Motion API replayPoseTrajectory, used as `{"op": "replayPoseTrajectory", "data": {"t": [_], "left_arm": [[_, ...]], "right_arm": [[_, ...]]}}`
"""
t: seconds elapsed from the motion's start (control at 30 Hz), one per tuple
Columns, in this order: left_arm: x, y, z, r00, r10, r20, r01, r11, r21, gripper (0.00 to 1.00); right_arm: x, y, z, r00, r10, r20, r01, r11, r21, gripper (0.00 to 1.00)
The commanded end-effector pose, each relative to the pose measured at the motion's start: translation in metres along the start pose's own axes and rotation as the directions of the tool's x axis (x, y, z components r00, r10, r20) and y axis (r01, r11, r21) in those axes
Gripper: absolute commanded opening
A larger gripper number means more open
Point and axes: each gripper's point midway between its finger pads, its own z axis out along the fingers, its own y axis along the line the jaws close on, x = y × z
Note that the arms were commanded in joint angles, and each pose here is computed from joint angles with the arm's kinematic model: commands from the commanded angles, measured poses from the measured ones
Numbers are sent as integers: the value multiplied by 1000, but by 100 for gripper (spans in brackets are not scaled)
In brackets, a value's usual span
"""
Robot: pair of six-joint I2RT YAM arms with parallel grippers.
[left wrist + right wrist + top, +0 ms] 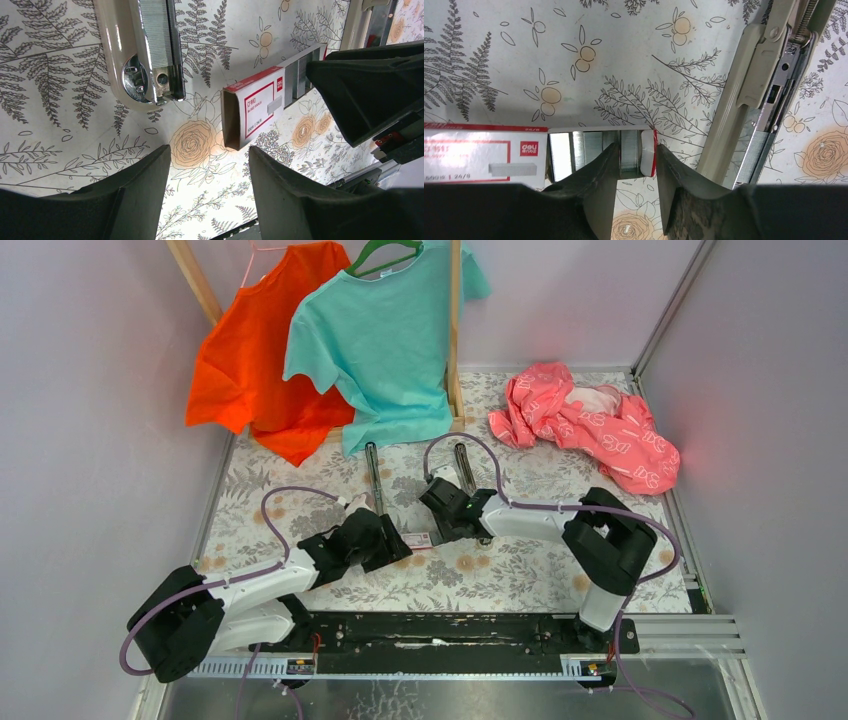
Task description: Load the staples into the stapler
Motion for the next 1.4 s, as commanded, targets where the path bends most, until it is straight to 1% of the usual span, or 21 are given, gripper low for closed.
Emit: {"op": "replayPoseTrajectory", "data": {"t": [0.0, 0.3, 0.57, 0.73, 1.17, 1.37], "left_arm": [[-1, 2, 0, 1000, -2, 9, 2, 1000, -4, 66], [-1, 3, 0, 1000, -3, 11, 3, 1000, -7, 66], [-2, 2, -1, 1000, -5, 16, 5, 1000, -6, 66], [-3, 2, -1, 1000, -6, 19, 6, 1000, -7, 66], [-3, 3, -1, 1000, -6, 23, 6, 1000, -8, 66], [-3, 3, -1, 1000, -8, 23, 8, 1000, -7, 66]], "right_arm": [[-10, 4, -12, 999, 15, 35, -14, 999, -45, 40], [-21, 1, -26, 998, 12, 57, -9, 999, -43, 42], [-27, 21, -33, 998, 12, 59, -6, 994, -106, 40], [-26, 31, -28, 999, 12, 43, -6, 993, -122, 37], [-22, 37, -10, 1000, 13, 8, -12, 995, -103, 35], [-21, 41, -7, 1000, 13, 2, -12, 993, -116, 33]]}}
